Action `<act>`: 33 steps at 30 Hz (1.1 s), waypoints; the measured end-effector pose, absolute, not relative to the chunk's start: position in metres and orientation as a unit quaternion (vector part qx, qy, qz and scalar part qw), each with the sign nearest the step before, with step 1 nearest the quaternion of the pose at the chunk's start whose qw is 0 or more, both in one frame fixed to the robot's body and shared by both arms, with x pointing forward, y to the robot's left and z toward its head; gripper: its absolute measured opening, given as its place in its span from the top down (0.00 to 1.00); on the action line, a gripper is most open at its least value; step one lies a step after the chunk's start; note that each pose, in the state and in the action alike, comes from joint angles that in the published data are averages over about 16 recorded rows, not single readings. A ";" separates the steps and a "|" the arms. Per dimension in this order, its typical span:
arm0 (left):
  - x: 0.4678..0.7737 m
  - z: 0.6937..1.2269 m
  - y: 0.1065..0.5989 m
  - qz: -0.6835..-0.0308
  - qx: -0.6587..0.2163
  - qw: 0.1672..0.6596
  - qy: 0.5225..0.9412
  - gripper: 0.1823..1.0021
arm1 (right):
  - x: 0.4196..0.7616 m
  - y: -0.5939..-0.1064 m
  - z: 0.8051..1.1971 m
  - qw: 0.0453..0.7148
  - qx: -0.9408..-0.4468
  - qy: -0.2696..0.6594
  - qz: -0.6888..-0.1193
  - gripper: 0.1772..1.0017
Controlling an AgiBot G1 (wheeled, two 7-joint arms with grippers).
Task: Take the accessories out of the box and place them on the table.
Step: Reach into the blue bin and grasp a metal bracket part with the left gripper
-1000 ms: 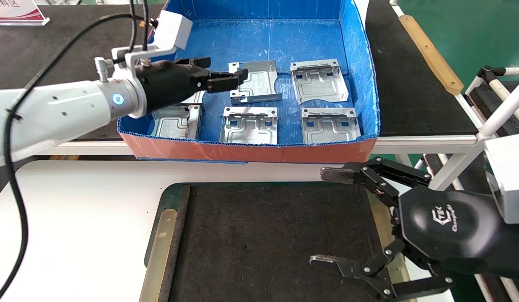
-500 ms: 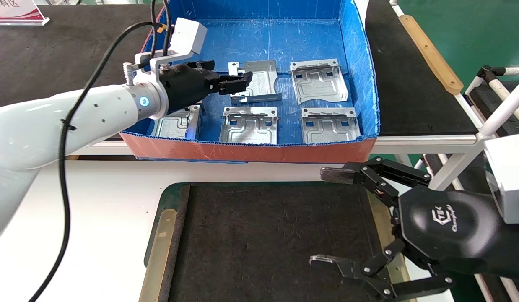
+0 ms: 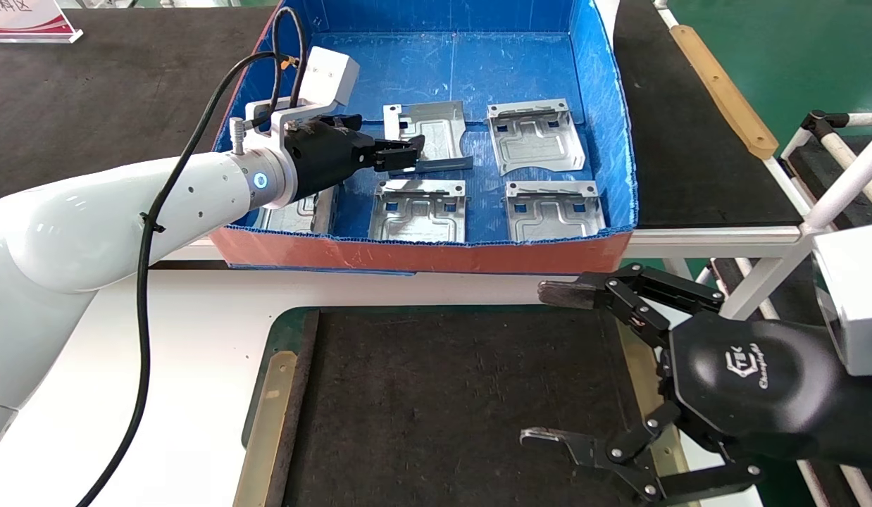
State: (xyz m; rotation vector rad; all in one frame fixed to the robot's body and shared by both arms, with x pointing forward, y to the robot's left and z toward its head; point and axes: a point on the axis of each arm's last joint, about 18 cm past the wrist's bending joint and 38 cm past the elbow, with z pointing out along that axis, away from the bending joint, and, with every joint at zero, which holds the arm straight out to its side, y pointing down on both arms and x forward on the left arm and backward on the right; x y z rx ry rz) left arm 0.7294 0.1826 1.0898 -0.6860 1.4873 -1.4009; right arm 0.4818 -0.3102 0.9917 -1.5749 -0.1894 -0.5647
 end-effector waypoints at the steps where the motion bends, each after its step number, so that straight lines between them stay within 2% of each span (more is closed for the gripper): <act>1: 0.730 1.090 0.183 -0.572 -0.281 0.474 0.608 0.00 | 0.482 -0.310 0.992 0.666 -0.698 -0.084 -0.250 0.00; 10: 0.730 1.090 0.183 -0.572 -0.281 0.474 0.607 0.04 | 0.482 -0.310 0.992 0.666 -0.698 -0.084 -0.250 0.02; 20: 0.729 1.090 0.183 -0.574 -0.281 0.472 0.607 0.20 | 0.482 -0.310 0.992 0.666 -0.698 -0.084 -0.250 0.13; 29: 0.729 1.090 0.184 -0.575 -0.281 0.471 0.607 0.41 | 0.482 -0.310 0.992 0.666 -0.698 -0.084 -0.250 0.34; 33: 0.729 1.090 0.184 -0.575 -0.281 0.471 0.607 0.54 | 0.482 -0.310 0.992 0.666 -0.698 -0.084 -0.250 0.45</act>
